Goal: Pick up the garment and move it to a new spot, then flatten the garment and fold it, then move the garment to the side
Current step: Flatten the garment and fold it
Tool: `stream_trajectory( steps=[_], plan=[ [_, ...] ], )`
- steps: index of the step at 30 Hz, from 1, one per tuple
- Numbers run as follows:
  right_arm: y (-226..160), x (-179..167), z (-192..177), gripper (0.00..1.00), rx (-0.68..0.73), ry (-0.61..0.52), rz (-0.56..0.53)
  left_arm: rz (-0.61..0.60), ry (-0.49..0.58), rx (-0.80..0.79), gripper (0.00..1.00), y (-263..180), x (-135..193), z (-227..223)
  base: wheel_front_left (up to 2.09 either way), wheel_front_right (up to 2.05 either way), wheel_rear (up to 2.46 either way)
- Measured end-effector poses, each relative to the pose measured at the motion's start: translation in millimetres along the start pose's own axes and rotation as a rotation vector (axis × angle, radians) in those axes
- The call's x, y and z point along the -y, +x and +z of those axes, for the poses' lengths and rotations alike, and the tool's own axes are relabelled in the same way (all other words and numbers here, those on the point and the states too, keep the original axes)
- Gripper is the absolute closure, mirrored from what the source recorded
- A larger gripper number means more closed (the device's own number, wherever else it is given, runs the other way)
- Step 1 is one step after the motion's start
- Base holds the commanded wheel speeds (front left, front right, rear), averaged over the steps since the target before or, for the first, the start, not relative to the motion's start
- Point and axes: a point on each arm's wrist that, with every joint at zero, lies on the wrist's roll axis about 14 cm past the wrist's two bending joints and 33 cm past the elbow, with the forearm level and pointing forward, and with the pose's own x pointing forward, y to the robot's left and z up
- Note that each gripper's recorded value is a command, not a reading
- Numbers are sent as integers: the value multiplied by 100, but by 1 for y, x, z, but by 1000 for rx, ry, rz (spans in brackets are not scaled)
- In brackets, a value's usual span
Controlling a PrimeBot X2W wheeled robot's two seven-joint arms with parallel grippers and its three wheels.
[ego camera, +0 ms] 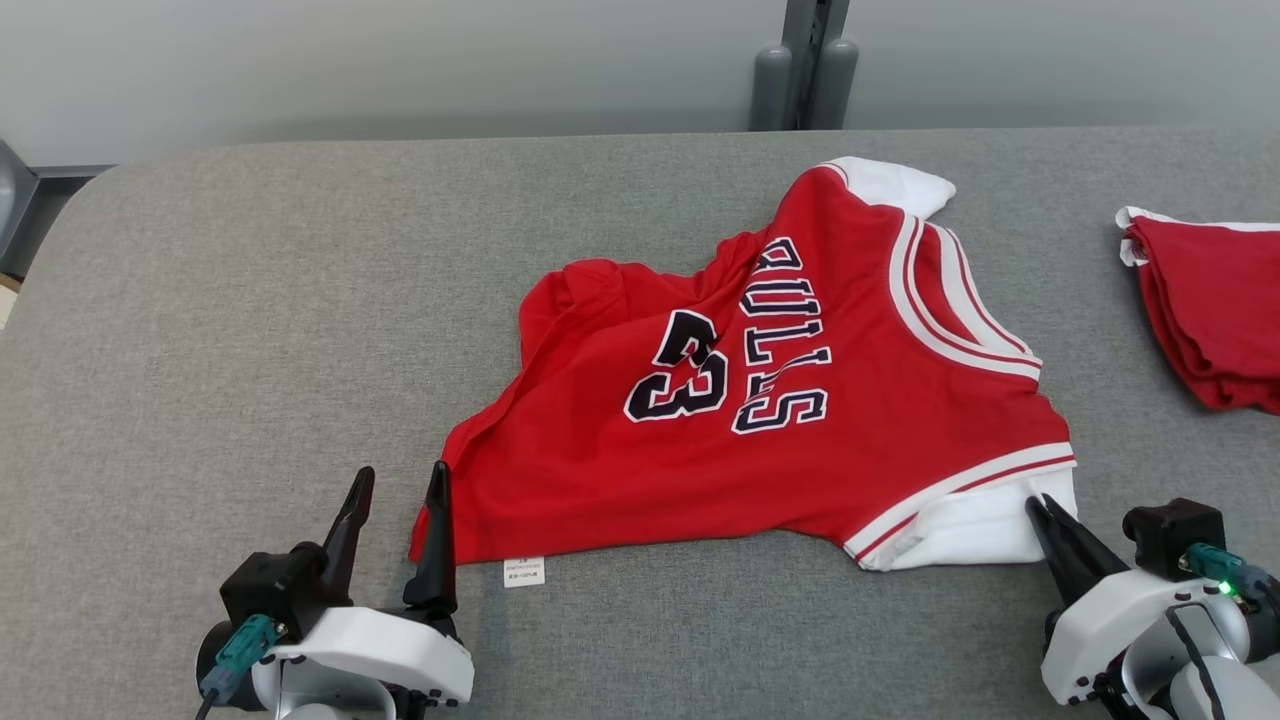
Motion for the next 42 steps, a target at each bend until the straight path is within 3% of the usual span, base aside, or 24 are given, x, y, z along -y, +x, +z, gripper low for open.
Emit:
stream_trajectory(
  steps=[9,11,12,14,15,16,17,24,33,42],
  plan=[
    [-21,-4,-3,100,61,-16,0,-17,-1,-2,0,4,5,0,0,0,0],
    [-28,-5,-4,81,79,-24,-9,-24,1,-3,0,6,7,-1,0,0,0],
    [-31,-4,-5,78,83,-29,-15,-27,3,-3,0,7,8,-1,0,0,0],
    [-37,-6,-8,52,88,-18,-24,-34,5,-4,0,8,10,-1,0,0,0],
    [-39,-6,-9,24,90,-10,-32,-39,6,-4,0,9,12,-1,0,0,0],
    [-42,-6,-9,6,96,-11,-36,-43,7,-5,0,10,13,-1,0,0,0],
    [-45,-6,-10,0,96,-12,-39,-47,7,-6,0,10,14,-1,0,0,0],
    [-61,4,-26,0,44,-12,-71,-64,9,-17,0,14,20,-5,0,0,0],
    [-45,42,27,0,129,-40,-137,-58,-1,-12,0,11,20,-3,0,0,0],
    [2,32,10,0,-95,-20,-47,-6,-9,4,0,3,2,1,0,0,0]
  ],
)
